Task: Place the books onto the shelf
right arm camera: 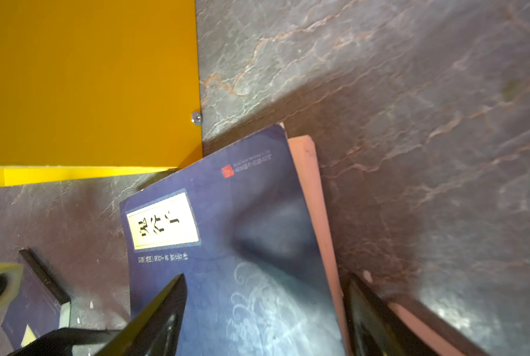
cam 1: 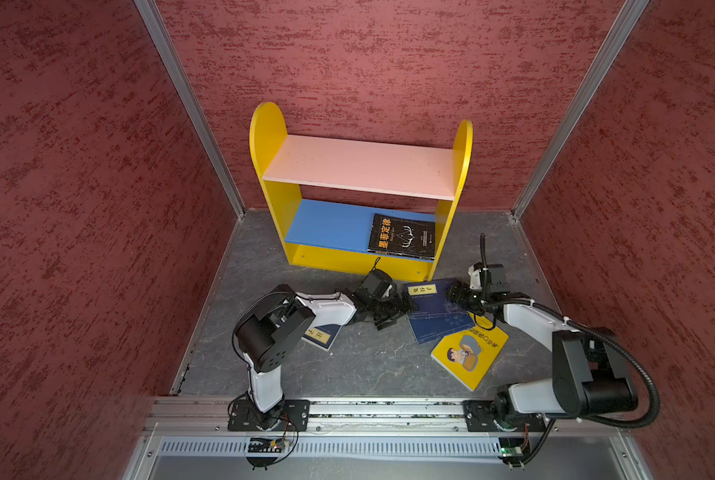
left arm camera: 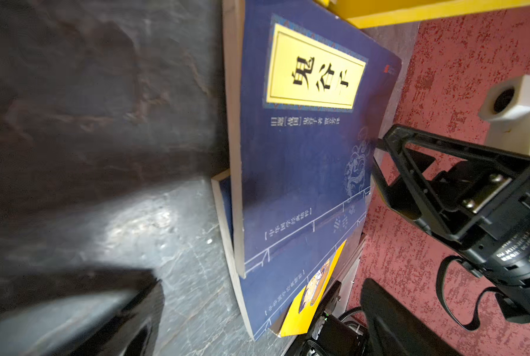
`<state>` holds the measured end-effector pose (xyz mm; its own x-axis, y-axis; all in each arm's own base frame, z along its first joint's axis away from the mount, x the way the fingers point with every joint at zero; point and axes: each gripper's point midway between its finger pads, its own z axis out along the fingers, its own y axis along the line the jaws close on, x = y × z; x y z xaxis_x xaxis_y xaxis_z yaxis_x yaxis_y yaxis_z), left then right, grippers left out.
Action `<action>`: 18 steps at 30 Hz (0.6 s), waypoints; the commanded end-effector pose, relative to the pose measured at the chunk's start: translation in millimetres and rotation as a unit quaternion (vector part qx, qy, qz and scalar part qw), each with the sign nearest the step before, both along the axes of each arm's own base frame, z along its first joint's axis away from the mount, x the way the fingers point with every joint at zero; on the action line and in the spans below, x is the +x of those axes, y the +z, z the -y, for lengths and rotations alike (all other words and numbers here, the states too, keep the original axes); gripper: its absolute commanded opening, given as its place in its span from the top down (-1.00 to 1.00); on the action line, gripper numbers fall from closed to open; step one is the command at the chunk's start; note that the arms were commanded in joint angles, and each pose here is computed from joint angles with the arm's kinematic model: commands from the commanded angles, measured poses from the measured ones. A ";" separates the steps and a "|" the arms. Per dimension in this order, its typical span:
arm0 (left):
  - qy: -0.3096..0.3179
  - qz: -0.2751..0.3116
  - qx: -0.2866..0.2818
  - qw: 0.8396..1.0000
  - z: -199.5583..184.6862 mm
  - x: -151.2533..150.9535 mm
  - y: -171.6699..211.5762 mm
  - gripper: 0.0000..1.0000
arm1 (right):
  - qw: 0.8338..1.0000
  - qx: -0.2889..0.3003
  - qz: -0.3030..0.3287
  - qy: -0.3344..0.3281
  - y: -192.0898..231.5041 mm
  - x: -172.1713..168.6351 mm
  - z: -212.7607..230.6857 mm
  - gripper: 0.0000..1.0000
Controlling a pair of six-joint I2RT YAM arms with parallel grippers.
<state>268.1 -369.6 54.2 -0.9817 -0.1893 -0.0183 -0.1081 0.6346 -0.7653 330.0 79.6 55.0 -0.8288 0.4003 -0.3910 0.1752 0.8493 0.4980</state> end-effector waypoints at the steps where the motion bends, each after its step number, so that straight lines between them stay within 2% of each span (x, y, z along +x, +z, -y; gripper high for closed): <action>1: 0.026 0.009 -0.022 0.999 -15.3 8.4 9.1 -0.99 | 1.000 0.022 0.009 0.016 10.0 -1.8 -15.0 -0.59; 6: 0.062 0.021 -0.023 0.998 -50.1 14.5 17.6 -0.99 | 0.999 0.038 0.008 0.009 8.2 -5.5 -27.8 -0.60; 11: 0.077 0.038 0.006 0.996 -81.7 12.5 25.4 -0.99 | 1.000 0.027 -0.006 0.007 0.9 -5.0 -35.7 -0.59; 18: 0.079 0.074 0.037 0.993 -101.2 9.9 42.8 -0.99 | 0.997 -0.051 -0.016 -0.061 -2.5 -1.3 -10.9 -0.73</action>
<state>280.5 -279.9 100.2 -0.9271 -0.3478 -0.1395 -0.1180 0.6244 -0.7722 316.7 109.0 44.3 -0.8398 0.4126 -0.3530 0.2210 0.8535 0.4719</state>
